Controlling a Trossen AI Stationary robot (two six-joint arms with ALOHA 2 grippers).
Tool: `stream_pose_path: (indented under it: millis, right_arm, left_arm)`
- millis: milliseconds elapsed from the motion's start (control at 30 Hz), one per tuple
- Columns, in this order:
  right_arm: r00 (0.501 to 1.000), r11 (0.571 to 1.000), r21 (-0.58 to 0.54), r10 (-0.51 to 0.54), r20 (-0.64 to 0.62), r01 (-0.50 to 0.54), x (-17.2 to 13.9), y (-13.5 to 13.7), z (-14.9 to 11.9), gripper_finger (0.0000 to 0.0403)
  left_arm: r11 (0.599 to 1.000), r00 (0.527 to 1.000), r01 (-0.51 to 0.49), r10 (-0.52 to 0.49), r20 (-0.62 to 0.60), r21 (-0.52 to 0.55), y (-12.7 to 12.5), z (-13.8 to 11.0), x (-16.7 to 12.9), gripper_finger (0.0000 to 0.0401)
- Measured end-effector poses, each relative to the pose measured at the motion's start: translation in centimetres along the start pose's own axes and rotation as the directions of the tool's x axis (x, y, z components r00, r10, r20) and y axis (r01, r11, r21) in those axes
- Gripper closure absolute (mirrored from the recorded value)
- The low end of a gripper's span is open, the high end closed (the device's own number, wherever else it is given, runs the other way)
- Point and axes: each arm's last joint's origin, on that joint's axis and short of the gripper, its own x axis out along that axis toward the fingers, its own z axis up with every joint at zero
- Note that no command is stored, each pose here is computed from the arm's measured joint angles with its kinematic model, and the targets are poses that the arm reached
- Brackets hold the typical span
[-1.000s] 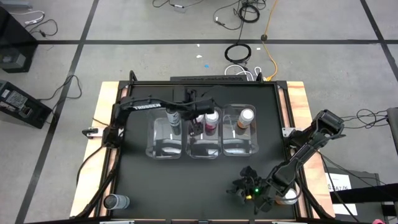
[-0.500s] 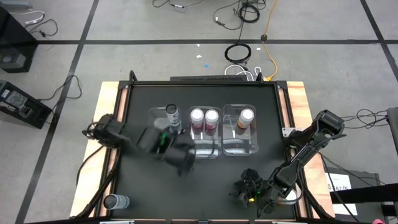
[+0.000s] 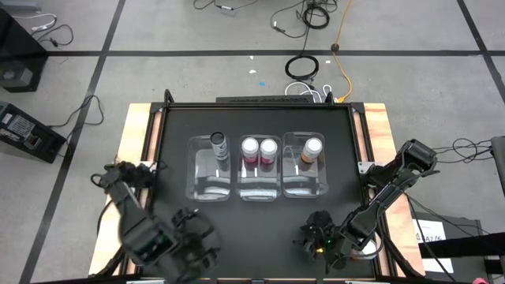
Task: Sort soda cans
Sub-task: Put the white soda can into the left transparent bin
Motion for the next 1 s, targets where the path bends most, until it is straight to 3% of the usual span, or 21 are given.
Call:
stream_pose_path:
  millis: [133,400,700,1000]
  right_arm:
    - [1.0,1.0,0.005,-0.007,0.006,0.007,0.2,0.0,0.3,0.009]
    - [0.999,0.999,0.034,-0.021,0.024,0.02,0.8,-0.1,1.2,0.009]
    - [0.999,0.998,0.058,-0.03,0.037,0.028,1.3,-0.2,1.9,0.009]
    - [0.998,0.99,0.134,-0.048,0.051,0.041,1.8,-0.4,2.8,0.009]
  left_arm:
    - [0.999,1.0,-0.018,0.018,0.0,-0.034,-0.2,-2.0,0.1,0.0042]
    - [0.991,0.989,-0.13,0.13,-0.072,-0.001,1.0,-4.4,2.4,0.0042]
    - [0.945,0.948,-0.303,0.286,-0.141,-0.122,8.6,-6.8,2.5,0.0042]
    - [0.922,0.956,-0.28,0.242,-0.167,-0.268,16.3,-7.4,0.2,0.0042]
